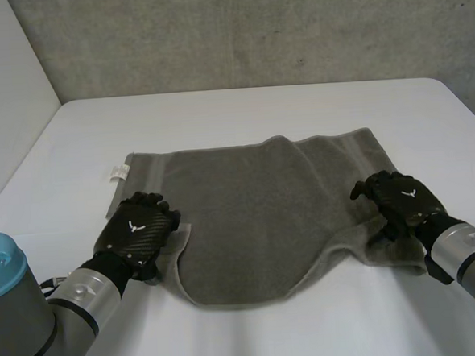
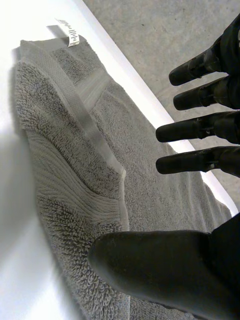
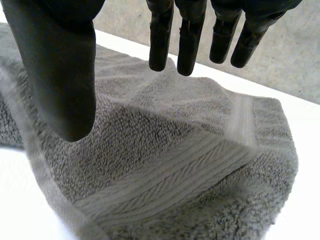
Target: Fold the towel.
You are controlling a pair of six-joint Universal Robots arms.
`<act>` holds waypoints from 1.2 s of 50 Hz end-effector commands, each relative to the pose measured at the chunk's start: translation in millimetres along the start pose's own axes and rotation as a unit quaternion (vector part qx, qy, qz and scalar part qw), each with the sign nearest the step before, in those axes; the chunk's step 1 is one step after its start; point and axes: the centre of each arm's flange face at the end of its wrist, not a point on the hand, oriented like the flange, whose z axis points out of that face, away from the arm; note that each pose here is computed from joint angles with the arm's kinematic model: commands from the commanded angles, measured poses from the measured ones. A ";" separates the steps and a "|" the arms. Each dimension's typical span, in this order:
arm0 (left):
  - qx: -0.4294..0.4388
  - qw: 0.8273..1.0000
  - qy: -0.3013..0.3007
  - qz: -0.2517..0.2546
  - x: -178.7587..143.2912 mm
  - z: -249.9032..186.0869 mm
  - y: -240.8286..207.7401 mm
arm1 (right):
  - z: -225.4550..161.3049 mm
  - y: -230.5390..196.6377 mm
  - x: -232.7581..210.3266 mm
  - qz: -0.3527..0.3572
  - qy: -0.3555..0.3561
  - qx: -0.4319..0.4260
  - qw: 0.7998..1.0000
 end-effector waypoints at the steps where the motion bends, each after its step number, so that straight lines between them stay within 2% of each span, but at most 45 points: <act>1: -0.002 1.000 0.001 -0.001 0.8 -0.3 2.0 | -8.6 -9.1 -5.0 -0.005 -0.017 0.016 1.000; 10: -0.009 1.000 0.002 -0.004 -0.7 -0.6 7.3 | -13.8 -1.1 -18.5 0.005 -0.041 0.003 0.999; 18: 0.014 1.000 0.004 0.006 -5.3 7.7 -5.4 | -24.3 -2.2 -32.0 0.008 -0.072 -0.007 0.997; 20: 0.020 1.000 0.015 0.008 -4.6 10.1 -8.8 | -25.9 -2.3 -34.0 0.007 -0.078 -0.010 0.997; 22: 0.020 0.998 0.052 0.009 0.3 13.7 -9.3 | -26.8 -2.1 -35.5 0.009 -0.082 -0.011 0.997; 23: 0.020 0.998 0.053 0.009 0.4 13.7 -9.3 | -26.6 -3.2 -36.3 0.007 -0.085 -0.009 0.996; 25: 0.006 0.995 0.099 0.015 7.0 14.3 -8.9 | -26.4 -3.3 -36.7 0.007 -0.086 -0.009 0.996; 26: 0.006 0.995 0.099 0.015 7.1 14.3 -8.9 | -26.1 -2.8 -36.7 0.007 -0.086 -0.010 0.996; 30: -0.031 0.988 0.142 0.043 10.2 9.2 -6.7 | -25.5 -3.2 -35.8 0.007 -0.085 -0.010 0.996; 36: -0.061 0.984 0.138 0.094 -7.6 10.3 -1.8 | -25.5 -3.9 -35.8 0.006 -0.086 -0.009 0.996; 44: -0.085 0.978 0.137 0.133 -21.6 17.3 9.3 | -25.2 -4.3 -35.7 0.006 -0.086 -0.008 0.996; 55: -0.113 0.969 0.159 0.149 -19.0 8.1 14.7 | -25.1 -5.1 -35.5 0.005 -0.086 -0.007 0.996; 60: -0.118 0.974 0.131 0.145 -33.3 3.2 12.5 | -25.4 -4.6 -35.7 0.001 -0.086 -0.008 0.996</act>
